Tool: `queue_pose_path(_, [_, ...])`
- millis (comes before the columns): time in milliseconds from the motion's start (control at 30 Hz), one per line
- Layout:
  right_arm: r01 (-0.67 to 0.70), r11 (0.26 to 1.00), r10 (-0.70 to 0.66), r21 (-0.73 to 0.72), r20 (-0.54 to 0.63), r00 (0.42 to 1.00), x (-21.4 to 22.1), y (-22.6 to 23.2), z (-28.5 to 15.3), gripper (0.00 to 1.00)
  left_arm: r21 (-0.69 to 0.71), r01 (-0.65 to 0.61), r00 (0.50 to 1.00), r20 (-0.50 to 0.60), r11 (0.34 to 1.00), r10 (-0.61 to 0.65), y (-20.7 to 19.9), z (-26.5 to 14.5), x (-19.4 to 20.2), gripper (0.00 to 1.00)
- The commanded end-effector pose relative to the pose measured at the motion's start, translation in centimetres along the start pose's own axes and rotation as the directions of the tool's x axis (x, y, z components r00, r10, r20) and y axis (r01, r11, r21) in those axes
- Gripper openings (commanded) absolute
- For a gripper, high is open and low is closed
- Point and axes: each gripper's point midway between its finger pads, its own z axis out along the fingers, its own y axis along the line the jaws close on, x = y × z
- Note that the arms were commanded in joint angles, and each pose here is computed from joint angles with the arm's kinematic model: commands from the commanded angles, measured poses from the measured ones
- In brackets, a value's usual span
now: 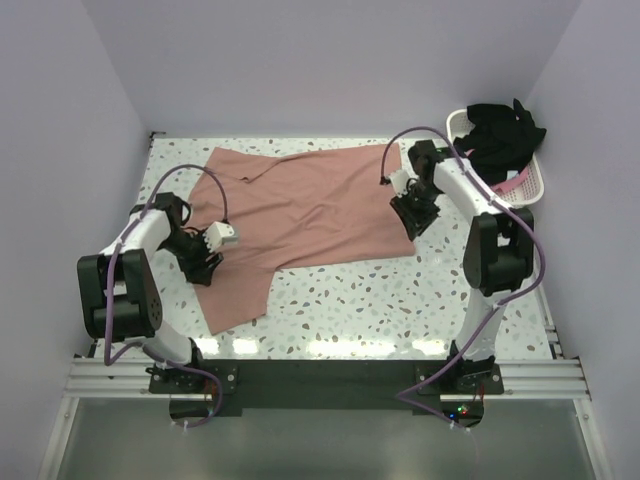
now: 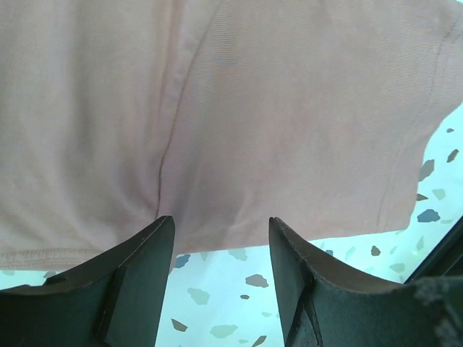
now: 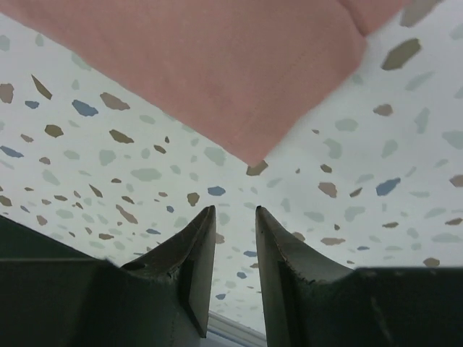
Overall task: Fold and stack the t-shirts
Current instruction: Flatten the tshirt out
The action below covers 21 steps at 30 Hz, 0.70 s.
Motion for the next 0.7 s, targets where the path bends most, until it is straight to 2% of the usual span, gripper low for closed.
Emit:
queue_pose_path(0, [0.108, 0.994, -0.108, 0.013, 0.037, 0.993, -1.2, 1.4, 1.4, 0.33, 0.043, -0.013, 0.999, 0.048, 0.999, 0.011, -1.7, -0.3, -0.5, 0.6])
queue_pose_path(133, [0.183, 0.981, -0.183, 0.058, 0.01, 0.983, -1.3, 1.3, 2.9, 0.33, 0.045, 0.015, 0.999, 0.05, 0.999, -0.017, -1.8, -0.2, -0.5, 0.6])
queue_pose_path(400, [0.27, 0.961, -0.269, 0.061, -0.027, 0.963, -0.7, 2.2, 4.5, 0.33, 0.049, 0.049, 0.997, 0.059, 0.998, -0.052, -1.8, -0.1, -0.6, 0.61])
queue_pose_path(667, [0.312, 0.949, -0.307, 0.042, -0.087, 0.948, 0.3, 2.1, 7.2, 0.4, 0.031, 0.08, 0.996, 0.047, 0.996, -0.081, -1.0, 0.3, -0.5, 0.64])
